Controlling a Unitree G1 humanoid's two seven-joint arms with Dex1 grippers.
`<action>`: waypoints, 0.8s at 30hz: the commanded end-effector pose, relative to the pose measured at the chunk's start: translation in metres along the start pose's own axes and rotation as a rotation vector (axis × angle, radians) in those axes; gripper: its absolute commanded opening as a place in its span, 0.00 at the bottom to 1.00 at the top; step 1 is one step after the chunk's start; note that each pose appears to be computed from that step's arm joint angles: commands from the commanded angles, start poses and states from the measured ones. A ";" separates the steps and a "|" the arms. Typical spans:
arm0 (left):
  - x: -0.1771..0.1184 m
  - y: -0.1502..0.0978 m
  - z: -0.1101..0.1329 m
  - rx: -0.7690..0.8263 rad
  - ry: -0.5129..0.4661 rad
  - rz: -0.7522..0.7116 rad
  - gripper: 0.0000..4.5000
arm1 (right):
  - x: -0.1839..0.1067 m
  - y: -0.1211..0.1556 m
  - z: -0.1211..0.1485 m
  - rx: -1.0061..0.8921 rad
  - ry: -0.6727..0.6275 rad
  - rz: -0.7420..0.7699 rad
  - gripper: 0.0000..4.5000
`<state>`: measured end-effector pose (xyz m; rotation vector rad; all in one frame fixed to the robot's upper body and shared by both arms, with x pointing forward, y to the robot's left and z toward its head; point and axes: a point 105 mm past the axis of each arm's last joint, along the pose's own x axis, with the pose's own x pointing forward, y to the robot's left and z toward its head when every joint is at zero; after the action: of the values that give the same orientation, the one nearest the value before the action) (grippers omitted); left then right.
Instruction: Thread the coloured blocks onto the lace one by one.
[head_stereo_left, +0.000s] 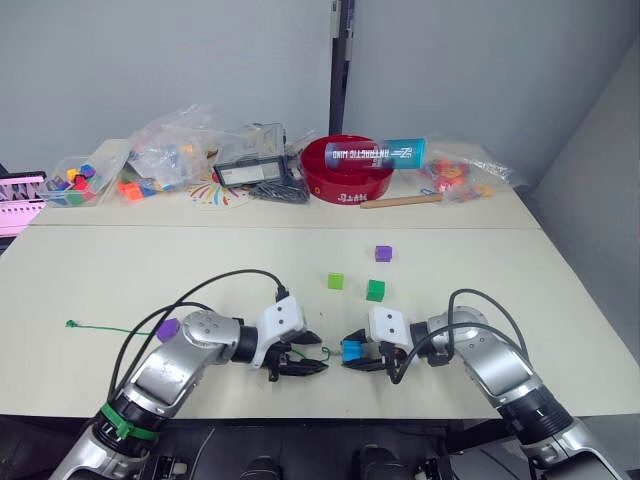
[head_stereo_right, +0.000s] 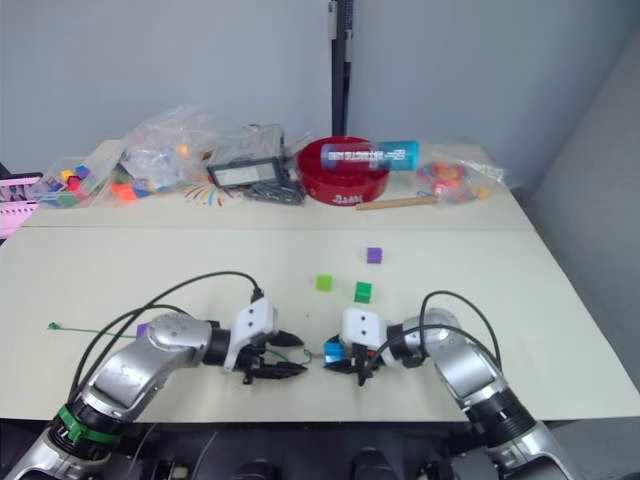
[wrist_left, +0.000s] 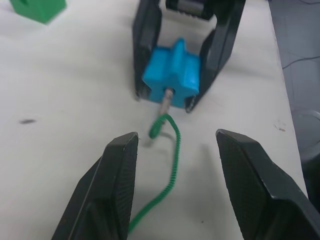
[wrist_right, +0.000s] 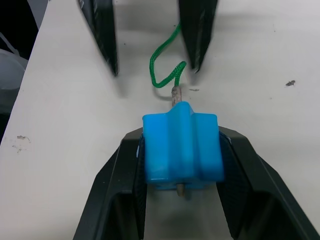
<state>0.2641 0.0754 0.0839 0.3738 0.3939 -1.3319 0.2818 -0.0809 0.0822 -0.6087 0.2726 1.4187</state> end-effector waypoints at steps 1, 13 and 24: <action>0.002 0.001 0.002 0.032 -0.010 0.018 0.58 | -0.012 -0.001 -0.015 0.054 0.060 -0.042 0.30; 0.002 0.012 0.020 0.050 -0.119 0.045 0.58 | -0.018 0.006 -0.018 0.072 0.072 -0.055 0.30; 0.015 0.016 0.019 0.100 -0.093 0.024 0.58 | -0.016 0.007 -0.016 0.076 0.065 -0.066 0.30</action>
<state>0.2820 0.0630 0.0881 0.3706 0.2887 -1.3326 0.2765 -0.0976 0.0830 -0.5989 0.3129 1.3385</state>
